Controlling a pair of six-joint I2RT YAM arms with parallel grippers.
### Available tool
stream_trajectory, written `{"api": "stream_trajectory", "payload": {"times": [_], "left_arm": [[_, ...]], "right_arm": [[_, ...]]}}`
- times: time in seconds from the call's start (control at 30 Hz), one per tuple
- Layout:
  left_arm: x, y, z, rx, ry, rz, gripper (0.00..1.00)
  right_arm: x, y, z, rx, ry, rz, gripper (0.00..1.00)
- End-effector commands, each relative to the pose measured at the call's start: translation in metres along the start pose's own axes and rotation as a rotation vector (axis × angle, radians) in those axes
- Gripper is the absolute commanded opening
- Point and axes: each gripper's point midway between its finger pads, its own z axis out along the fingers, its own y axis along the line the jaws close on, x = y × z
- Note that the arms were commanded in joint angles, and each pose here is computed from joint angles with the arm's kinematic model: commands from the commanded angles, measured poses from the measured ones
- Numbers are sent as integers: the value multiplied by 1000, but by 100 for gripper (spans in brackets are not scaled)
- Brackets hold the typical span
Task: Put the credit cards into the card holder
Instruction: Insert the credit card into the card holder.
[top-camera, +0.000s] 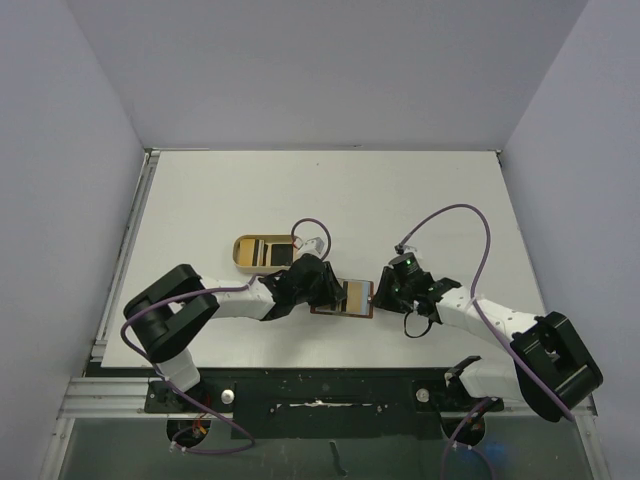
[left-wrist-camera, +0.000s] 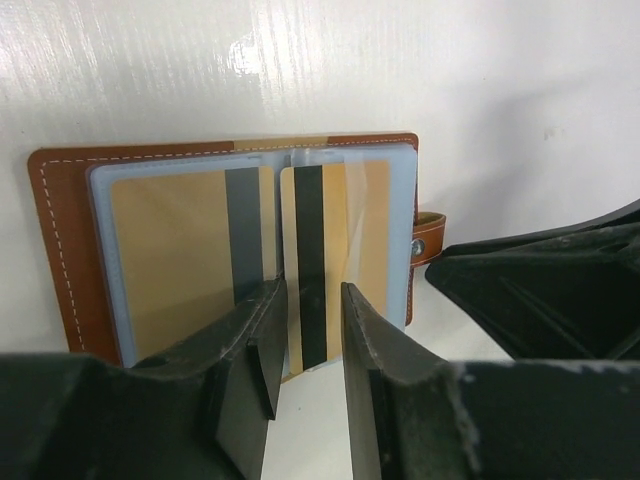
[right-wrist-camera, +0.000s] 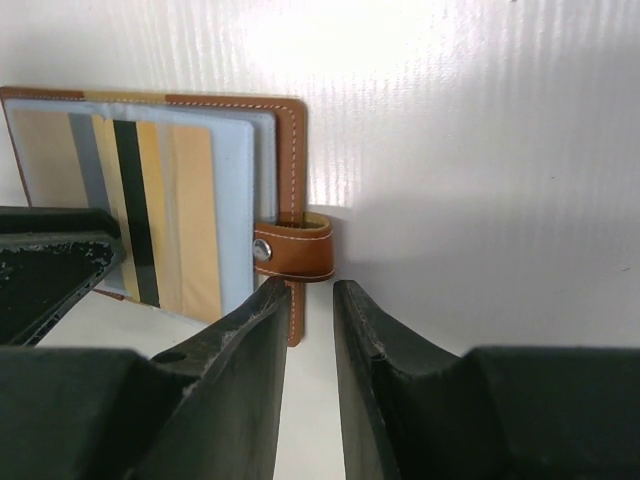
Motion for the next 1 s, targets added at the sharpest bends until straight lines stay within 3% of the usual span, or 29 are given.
{"api": "stream_trajectory", "payload": {"times": [0.0,0.4,0.7,0.97], "left_arm": [[-3,-10,7,29,-1,26,26],[6,-39,15,145,47,63,25],[4,-65,2,262,16,83,25],[5,-50,-9,187,7,83,28]], "right_arm": [[-27,6,-6,-15,-80,-9,26],[-13,3,13,-14,-27,-20,24],[-11,10,12,-33,-26,-23,22],[-16,14,5,-36,-43,-33,22]]}}
